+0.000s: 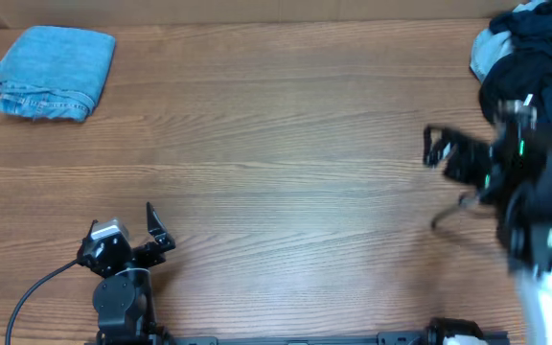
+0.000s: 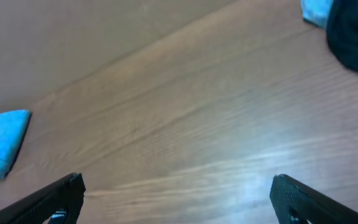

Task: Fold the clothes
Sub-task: 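Reach the right gripper into the clothes pile at top right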

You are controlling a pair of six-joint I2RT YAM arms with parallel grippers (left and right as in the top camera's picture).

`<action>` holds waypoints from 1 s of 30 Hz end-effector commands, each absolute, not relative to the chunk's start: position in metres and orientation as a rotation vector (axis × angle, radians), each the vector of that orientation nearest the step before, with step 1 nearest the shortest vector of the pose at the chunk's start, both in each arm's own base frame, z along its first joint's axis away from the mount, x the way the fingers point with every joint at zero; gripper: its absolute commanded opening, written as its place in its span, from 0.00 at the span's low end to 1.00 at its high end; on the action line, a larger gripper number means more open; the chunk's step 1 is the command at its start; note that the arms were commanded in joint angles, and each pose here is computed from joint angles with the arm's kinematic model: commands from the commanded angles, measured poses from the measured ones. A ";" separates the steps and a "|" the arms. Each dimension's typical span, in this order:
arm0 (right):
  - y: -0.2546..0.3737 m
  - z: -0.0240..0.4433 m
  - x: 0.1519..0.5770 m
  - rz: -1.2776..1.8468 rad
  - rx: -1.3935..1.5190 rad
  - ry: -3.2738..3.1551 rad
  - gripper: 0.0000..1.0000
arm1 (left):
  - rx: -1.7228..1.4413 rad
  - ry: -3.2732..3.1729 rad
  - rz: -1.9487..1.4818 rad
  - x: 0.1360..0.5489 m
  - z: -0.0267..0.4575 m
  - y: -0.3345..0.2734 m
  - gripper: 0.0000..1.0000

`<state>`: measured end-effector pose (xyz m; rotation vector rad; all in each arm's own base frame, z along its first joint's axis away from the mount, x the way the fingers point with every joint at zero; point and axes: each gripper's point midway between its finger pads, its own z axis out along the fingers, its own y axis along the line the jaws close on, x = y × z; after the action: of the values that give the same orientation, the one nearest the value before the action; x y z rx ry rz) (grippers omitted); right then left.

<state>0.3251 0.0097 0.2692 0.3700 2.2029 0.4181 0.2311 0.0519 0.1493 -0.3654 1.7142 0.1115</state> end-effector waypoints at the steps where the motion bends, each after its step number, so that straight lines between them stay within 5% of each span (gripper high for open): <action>1: 0.006 0.316 0.366 0.378 0.276 2.174 1.00 | -0.363 1.706 0.141 0.230 0.150 0.055 1.00; 11: -0.102 0.334 0.430 0.258 0.548 2.186 1.00 | -0.363 1.706 0.140 0.230 0.150 0.055 1.00; 20: -0.235 0.251 0.424 0.041 0.930 2.240 1.00 | -0.363 1.706 0.140 0.230 0.150 0.055 1.00; 30: -0.259 0.196 0.453 -0.171 0.930 2.298 1.00 | -0.363 1.706 0.140 0.230 0.151 0.055 1.00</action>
<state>0.4395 -0.2538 0.1997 0.9607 2.3046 -0.0877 0.2311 0.0519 0.1494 -0.3654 1.7138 0.1115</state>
